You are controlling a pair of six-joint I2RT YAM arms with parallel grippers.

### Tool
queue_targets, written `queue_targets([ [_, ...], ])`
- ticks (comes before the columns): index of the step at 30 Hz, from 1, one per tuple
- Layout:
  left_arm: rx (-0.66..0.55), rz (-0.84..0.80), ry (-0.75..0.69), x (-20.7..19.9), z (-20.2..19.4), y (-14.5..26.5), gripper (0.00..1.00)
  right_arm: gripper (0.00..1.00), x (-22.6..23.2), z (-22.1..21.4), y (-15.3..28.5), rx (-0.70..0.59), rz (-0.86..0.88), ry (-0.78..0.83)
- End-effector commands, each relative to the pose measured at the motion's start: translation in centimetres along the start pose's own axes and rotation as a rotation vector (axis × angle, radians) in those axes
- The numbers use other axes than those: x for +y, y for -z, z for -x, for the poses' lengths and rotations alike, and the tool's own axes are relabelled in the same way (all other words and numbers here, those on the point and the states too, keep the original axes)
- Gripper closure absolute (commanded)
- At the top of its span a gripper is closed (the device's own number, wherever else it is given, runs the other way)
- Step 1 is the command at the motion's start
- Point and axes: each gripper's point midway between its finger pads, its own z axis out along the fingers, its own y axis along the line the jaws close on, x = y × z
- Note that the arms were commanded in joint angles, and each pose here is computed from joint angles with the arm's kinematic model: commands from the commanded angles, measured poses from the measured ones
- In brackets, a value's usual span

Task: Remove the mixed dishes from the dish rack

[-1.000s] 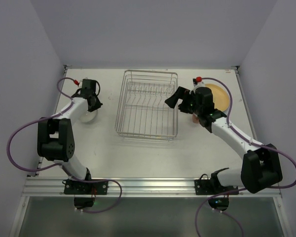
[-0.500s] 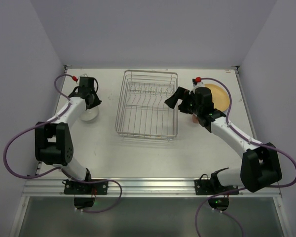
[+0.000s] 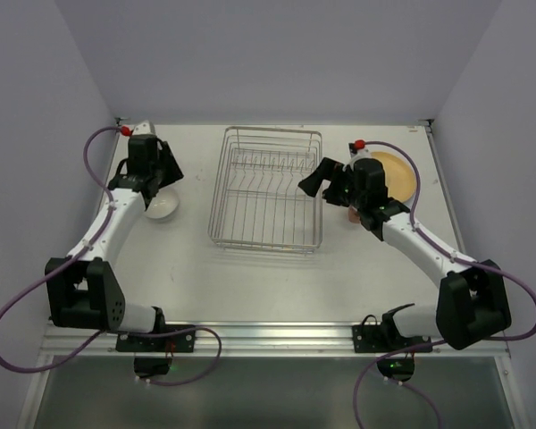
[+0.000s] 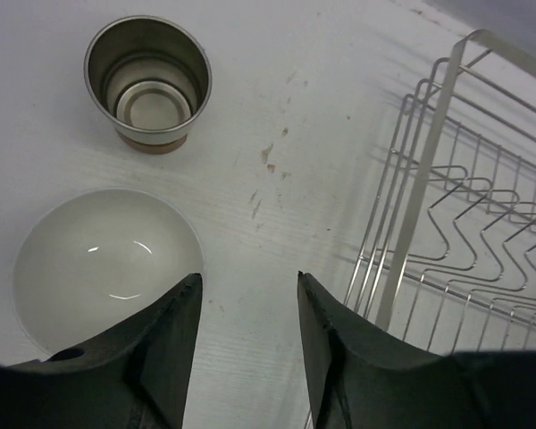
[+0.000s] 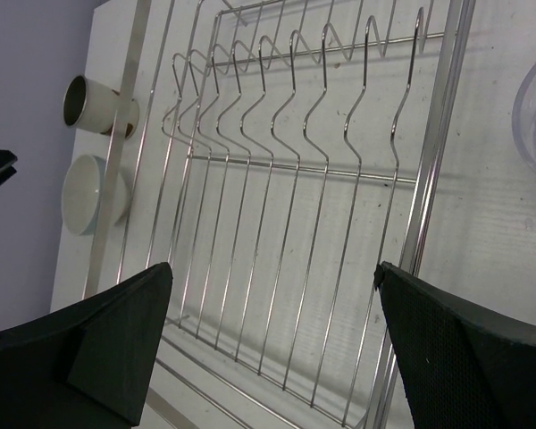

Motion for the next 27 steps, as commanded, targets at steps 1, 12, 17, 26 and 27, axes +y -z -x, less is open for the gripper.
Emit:
queue_targets([
  [1,-0.098,-0.106,-0.009,-1.5,2.0,1.7,0.48,0.01,2.1,1.8,1.4,-0.065,0.076,0.036],
  [12,-0.209,-0.249,-0.014,-3.0,2.8,5.5,0.39,0.01,3.3,3.4,4.5,-0.136,0.07,0.085],
  [17,-0.275,-0.353,-0.033,-4.0,2.6,7.7,0.32,0.01,2.7,3.3,6.6,-0.207,0.071,0.118],
  [26,-0.356,-0.477,-0.043,-4.8,0.9,9.8,0.01,0.01,1.2,3.5,9.8,-0.306,0.013,0.127],
  [27,-0.361,-0.481,-0.046,-4.9,0.9,9.9,0.0,0.01,1.1,3.6,10.1,-0.32,0.009,0.125],
])
